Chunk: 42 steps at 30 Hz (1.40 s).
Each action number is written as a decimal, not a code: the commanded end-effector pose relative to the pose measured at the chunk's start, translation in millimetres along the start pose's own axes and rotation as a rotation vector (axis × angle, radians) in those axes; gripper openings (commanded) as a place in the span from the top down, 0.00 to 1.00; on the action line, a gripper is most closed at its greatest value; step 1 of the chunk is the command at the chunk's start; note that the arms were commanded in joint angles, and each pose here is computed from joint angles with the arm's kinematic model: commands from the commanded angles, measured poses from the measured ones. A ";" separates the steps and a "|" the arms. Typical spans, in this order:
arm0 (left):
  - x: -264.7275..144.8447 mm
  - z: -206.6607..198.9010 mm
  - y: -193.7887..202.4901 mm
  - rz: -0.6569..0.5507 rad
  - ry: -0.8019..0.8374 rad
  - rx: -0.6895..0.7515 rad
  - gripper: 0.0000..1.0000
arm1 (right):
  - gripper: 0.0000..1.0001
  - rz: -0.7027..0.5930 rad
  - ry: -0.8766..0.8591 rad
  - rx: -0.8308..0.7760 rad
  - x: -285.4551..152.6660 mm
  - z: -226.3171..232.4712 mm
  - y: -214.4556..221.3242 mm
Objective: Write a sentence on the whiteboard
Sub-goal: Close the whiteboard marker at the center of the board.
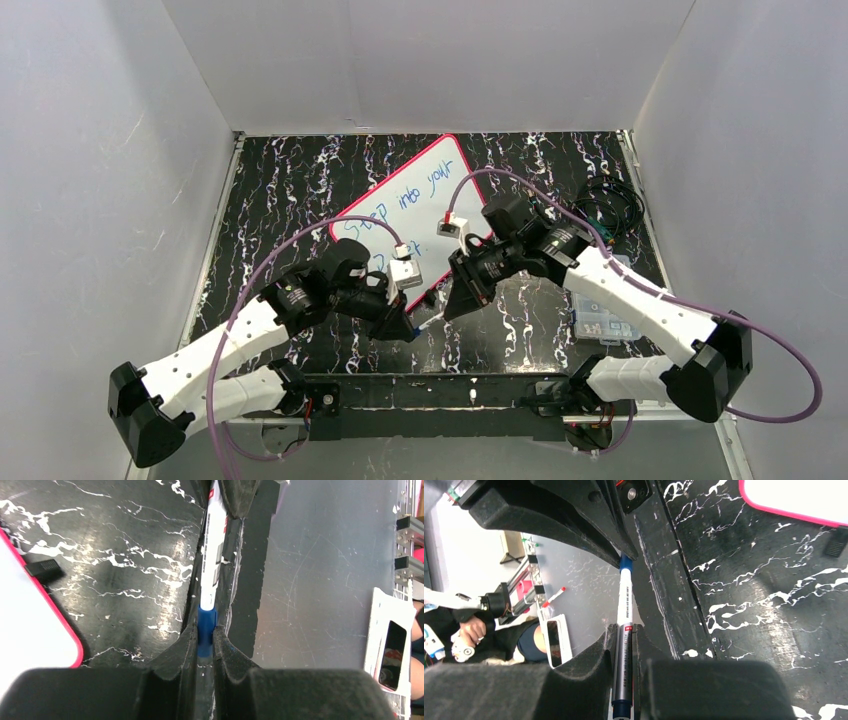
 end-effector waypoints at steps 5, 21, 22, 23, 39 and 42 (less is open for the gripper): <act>-0.8 -6.0 -9.4 -0.040 -0.001 0.071 1.00 | 0.99 0.058 -0.095 -0.015 22.0 4.1 8.1; 5.5 -17.4 -32.7 -0.151 0.035 0.138 1.00 | 0.99 0.024 -0.149 0.011 34.7 5.8 17.4; 5.6 -17.6 -34.4 -0.159 0.036 0.143 1.00 | 0.99 0.025 -0.151 0.013 35.4 5.5 18.3; 5.7 -18.9 -35.4 -0.165 0.040 0.123 1.00 | 0.99 0.028 -0.152 0.016 36.2 5.3 19.6; 8.4 -22.3 -49.8 -0.226 0.054 0.149 1.00 | 0.99 0.018 -0.165 0.018 41.2 7.7 22.8; 7.4 -22.7 -51.5 -0.240 0.051 0.154 1.00 | 0.99 0.024 -0.163 0.023 42.3 7.2 25.1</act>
Point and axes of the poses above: each gripper's point midway between its finger pads, its own x axis out along the fingers, its own z axis along the line the jaws close on, y = z × x, the point moved 9 cm from there along -x, back along the fingers, and after that the axes turned 13 degrees about -x, right-handed, at the moved point
